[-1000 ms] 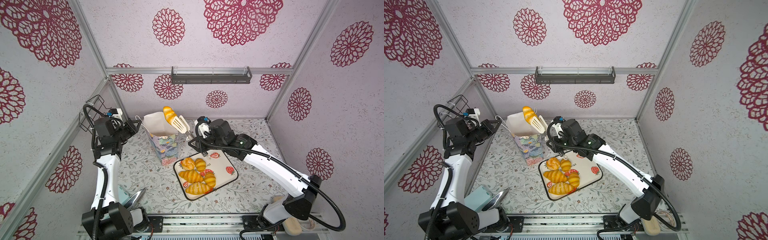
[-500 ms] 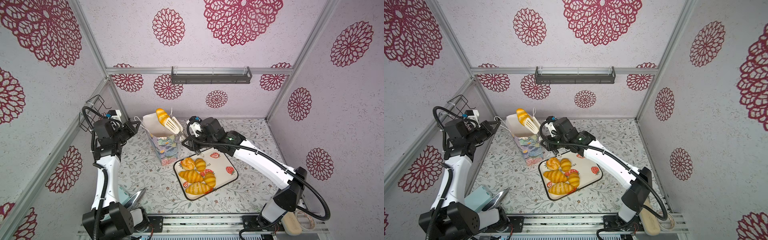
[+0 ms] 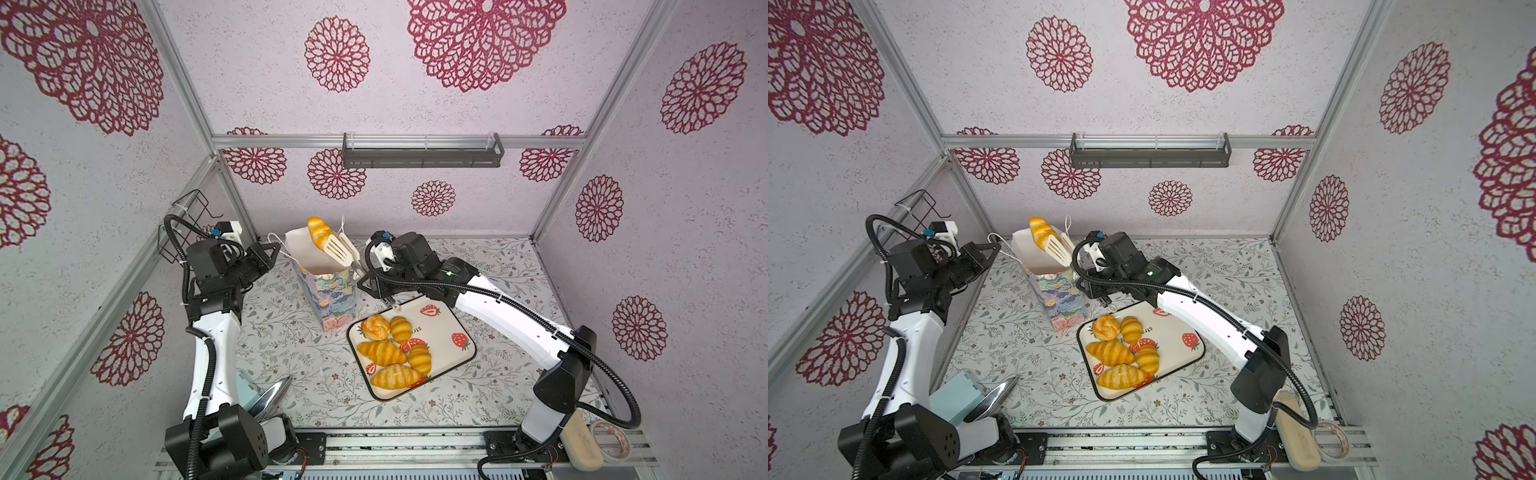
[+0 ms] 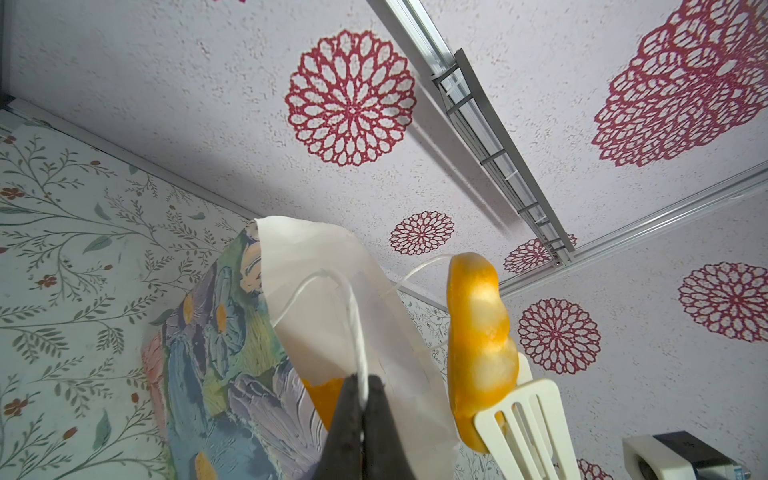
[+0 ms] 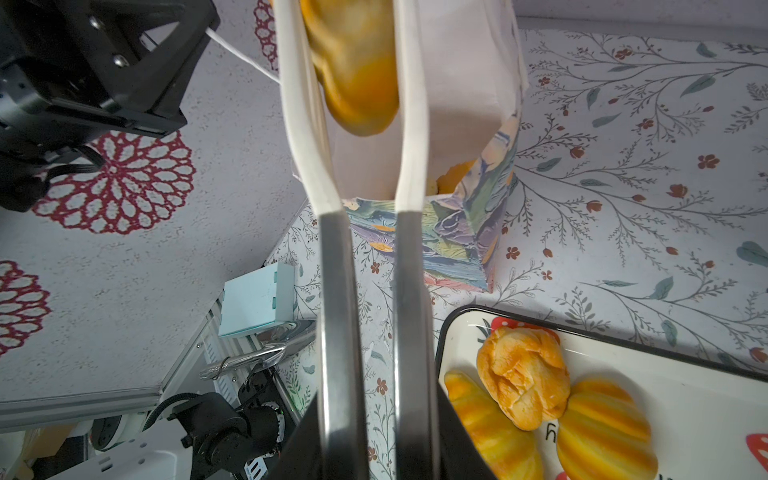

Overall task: Place the fake bread into the paper bag
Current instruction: 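Lower the striped bread into the bag opening held by the left gripper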

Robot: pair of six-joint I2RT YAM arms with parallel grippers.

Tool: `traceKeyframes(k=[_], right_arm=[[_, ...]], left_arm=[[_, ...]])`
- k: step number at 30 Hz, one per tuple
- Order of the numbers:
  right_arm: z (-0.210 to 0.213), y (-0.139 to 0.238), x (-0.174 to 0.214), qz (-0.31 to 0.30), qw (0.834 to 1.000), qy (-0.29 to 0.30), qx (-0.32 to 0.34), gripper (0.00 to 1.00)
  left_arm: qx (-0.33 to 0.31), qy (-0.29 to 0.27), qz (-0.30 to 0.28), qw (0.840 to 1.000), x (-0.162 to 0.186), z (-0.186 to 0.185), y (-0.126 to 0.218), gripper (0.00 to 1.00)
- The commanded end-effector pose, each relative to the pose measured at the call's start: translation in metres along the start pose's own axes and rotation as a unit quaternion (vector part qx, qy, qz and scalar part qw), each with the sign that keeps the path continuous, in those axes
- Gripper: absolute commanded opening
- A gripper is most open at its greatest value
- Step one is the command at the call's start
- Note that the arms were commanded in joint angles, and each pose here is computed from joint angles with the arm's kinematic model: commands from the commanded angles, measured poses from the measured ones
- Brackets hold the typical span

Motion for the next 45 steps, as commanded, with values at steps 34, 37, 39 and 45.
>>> traceKeyframes(k=[34,37,39,45], right_arm=[[0.022,0.013,-0.011,-0.020,0.999,0.017,-0.027,0.44],[0.022,0.015,-0.012,-0.022,0.999,0.017,-0.025,0.44],[0.023,0.019,-0.012,-0.024,0.999,0.019,-0.024,0.44],[0.024,0.037,-0.013,-0.042,0.999,0.018,-0.022,0.44]], left_arm=[[0.010,-0.001,-0.016,1.000,-0.006,-0.003,0.007,0.00],[0.010,-0.001,-0.015,1.000,-0.006,-0.004,0.006,0.00],[0.010,-0.001,-0.015,1.000,-0.006,-0.003,0.006,0.00],[0.011,0.002,-0.015,1.000,-0.006,-0.003,0.006,0.00]])
Point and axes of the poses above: each gripper's point midway between its finger pads, its own y axis back along the fingers, its own z axis along the line the jaws close on, x = y × z, the point moved 2 cm from there along y, back along the fingers, and after that the axes turned 12 degrees about -y, right-handed, at the moved point
